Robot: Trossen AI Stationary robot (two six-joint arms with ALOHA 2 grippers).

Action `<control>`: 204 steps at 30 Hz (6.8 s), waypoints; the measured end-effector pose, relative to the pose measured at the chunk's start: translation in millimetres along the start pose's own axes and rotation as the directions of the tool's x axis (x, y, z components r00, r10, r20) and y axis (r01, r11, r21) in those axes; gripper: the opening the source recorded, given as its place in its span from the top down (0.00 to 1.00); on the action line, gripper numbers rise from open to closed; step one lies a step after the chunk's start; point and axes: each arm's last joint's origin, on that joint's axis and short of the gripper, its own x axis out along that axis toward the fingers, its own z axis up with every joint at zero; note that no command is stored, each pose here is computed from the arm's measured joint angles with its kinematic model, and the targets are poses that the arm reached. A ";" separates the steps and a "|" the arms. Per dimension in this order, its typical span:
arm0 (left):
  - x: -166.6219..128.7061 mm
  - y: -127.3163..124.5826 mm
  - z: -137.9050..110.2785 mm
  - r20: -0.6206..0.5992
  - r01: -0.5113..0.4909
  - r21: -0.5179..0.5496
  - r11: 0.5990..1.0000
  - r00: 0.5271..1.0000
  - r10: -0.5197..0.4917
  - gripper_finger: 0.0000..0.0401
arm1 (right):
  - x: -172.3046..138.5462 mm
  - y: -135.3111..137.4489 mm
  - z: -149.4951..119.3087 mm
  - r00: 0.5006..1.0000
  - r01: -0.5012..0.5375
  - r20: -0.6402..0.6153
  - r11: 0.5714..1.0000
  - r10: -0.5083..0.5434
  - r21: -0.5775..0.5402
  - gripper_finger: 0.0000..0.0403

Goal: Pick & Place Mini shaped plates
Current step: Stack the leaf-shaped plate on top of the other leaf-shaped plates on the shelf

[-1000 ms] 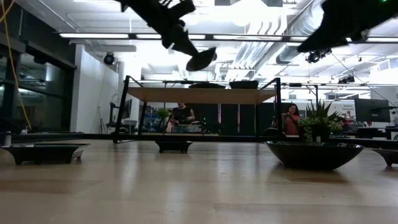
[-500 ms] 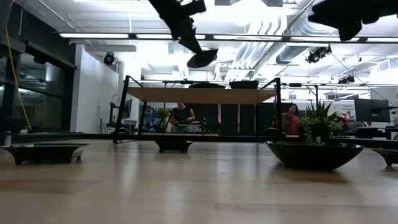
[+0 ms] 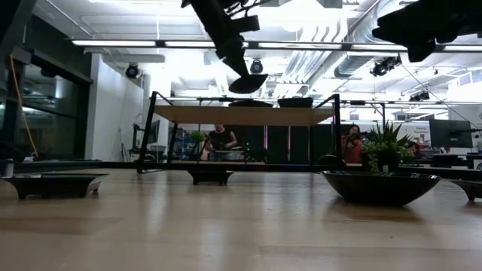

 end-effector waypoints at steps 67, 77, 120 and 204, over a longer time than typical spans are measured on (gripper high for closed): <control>-15.3 -3.7 -7.7 -0.079 0.091 0.009 0.996 0.993 -0.090 0.78 | 0.8 -0.8 -11.1 0.997 0.009 -0.079 1.000 -0.006 0.030 0.67; -79.8 -33.4 -11.3 -0.168 0.138 0.065 0.988 0.978 -0.126 0.78 | 0.7 -1.2 -12.2 0.996 0.018 -0.087 1.000 -0.015 0.025 0.67; -166.4 -291.7 -169.1 -0.124 0.165 -0.622 0.766 0.944 -0.304 0.78 | 0.4 -1.4 -15.1 0.994 0.020 -0.111 0.996 -0.011 0.082 0.67; -137.9 -372.1 -172.7 -0.693 -0.317 -0.625 0.714 0.645 -0.321 0.78 | -0.1 -1.1 -19.3 0.989 0.007 -0.150 0.985 0.019 0.174 0.67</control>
